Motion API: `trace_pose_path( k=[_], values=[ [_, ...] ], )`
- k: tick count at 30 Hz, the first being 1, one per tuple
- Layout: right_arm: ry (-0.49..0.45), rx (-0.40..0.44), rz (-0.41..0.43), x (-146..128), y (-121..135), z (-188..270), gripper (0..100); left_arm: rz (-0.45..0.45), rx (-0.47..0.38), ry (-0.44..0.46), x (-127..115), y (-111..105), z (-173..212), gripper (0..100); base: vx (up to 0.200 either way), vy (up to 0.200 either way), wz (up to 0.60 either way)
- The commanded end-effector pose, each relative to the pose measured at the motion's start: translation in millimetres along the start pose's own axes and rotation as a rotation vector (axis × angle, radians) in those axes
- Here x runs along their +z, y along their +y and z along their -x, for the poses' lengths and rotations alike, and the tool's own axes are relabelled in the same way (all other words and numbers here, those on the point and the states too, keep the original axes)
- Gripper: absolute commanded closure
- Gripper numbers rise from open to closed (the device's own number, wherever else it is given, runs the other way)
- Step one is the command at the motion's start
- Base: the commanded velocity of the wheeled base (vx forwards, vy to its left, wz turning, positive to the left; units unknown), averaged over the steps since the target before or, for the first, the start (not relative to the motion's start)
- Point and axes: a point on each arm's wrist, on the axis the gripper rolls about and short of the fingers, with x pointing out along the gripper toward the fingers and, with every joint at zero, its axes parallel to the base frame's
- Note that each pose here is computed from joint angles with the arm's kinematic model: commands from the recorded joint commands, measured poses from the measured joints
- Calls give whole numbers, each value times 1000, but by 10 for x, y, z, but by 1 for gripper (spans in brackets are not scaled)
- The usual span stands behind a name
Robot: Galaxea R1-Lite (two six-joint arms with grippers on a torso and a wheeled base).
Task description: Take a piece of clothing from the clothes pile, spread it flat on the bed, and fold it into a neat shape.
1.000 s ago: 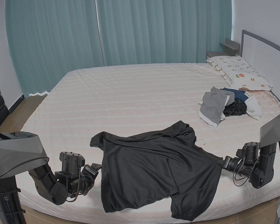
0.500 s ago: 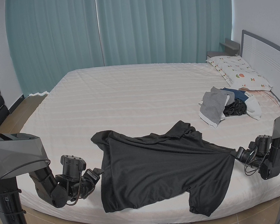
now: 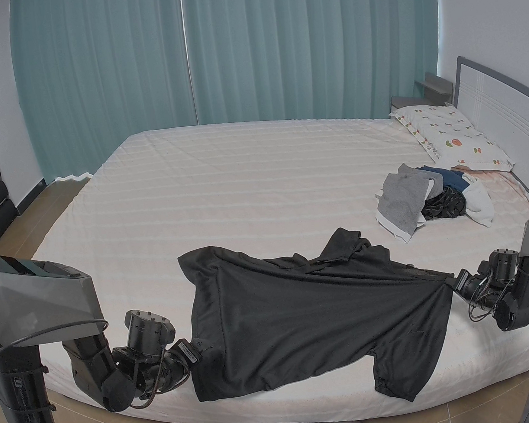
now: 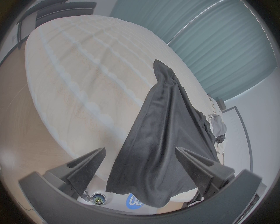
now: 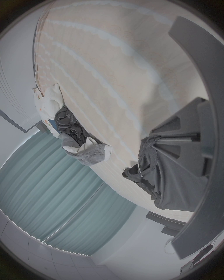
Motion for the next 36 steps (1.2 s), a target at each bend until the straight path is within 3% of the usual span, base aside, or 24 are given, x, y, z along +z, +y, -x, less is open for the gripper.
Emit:
trace_pose_path(
  k=[1, 14, 28, 36],
  values=[
    [-20, -2, -1, 55, -28, -11, 100, -33, 10, 28, -119, 16, 2, 0, 0, 0, 0],
    [-56, -35, -20, 219, -147, -47, 100, -100, 21, 53, -244, 3, -46, 0, 0, 0, 0],
    [-38, -40, -22, 191, -140, -67, 100, -135, -46, 39, -293, -114, -110, 0, 0, 0, 0],
    [-37, -39, -22, 188, -136, -69, 100, -204, -30, 42, -296, -89, -193, 0, 0, 0, 0]
  ],
)
